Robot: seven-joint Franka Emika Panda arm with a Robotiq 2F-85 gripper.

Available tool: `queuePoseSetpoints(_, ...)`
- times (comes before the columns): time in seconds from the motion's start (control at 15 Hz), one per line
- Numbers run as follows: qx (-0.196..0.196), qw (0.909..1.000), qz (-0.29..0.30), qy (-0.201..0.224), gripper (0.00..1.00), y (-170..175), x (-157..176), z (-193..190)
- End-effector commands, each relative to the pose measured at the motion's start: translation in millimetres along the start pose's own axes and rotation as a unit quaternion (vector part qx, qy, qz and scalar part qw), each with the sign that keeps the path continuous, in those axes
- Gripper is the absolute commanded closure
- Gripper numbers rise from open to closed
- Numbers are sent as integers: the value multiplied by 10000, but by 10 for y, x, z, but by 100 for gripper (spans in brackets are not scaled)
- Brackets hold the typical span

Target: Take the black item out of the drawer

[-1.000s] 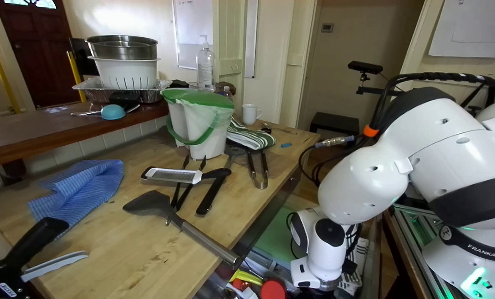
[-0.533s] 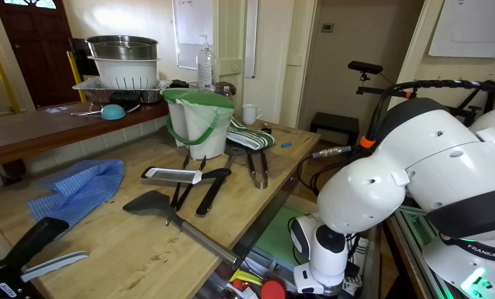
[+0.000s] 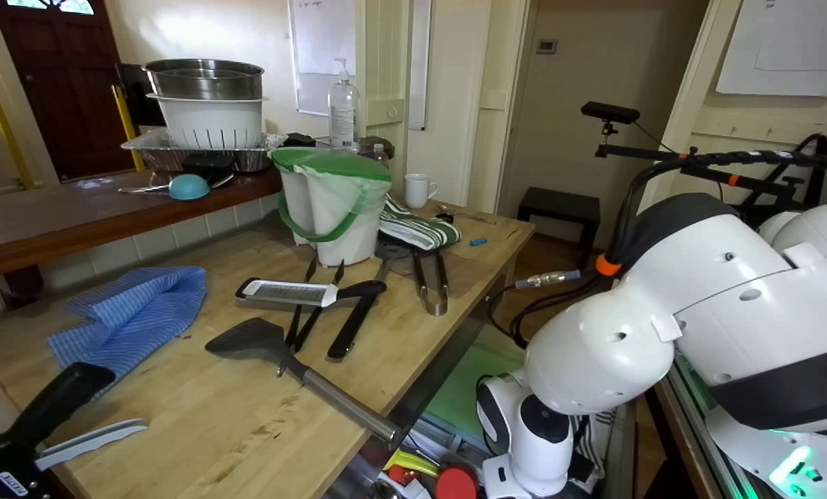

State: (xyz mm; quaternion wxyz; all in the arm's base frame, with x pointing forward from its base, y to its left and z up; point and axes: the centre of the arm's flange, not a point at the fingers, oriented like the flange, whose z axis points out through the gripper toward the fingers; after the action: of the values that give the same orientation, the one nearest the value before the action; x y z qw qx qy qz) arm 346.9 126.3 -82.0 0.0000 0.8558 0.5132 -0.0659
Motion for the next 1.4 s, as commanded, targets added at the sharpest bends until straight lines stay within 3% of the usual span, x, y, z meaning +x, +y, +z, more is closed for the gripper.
queuePoseSetpoints(0.0, -34, 9999, 38, -143, 26, 98, 216, 150)
queuePoseSetpoints(0.13, -55, 9998, 66, -197, 30, 100, 224, 172)
queuePoseSetpoints(0.33, -74, 9996, 140, -231, 55, 74, 199, 124)
queuePoseSetpoints(0.6, -19, 9996, 162, -238, 79, 4, 134, -5)
queuePoseSetpoints(0.87, 147, 9998, -40, -151, 87, -76, 48, -187)
queuePoseSetpoints(1.13, 77, 9998, -79, -146, 93, -180, -148, -439)
queuePoseSetpoints(1.33, 49, 9999, -140, -89, 93, -245, -285, -643)
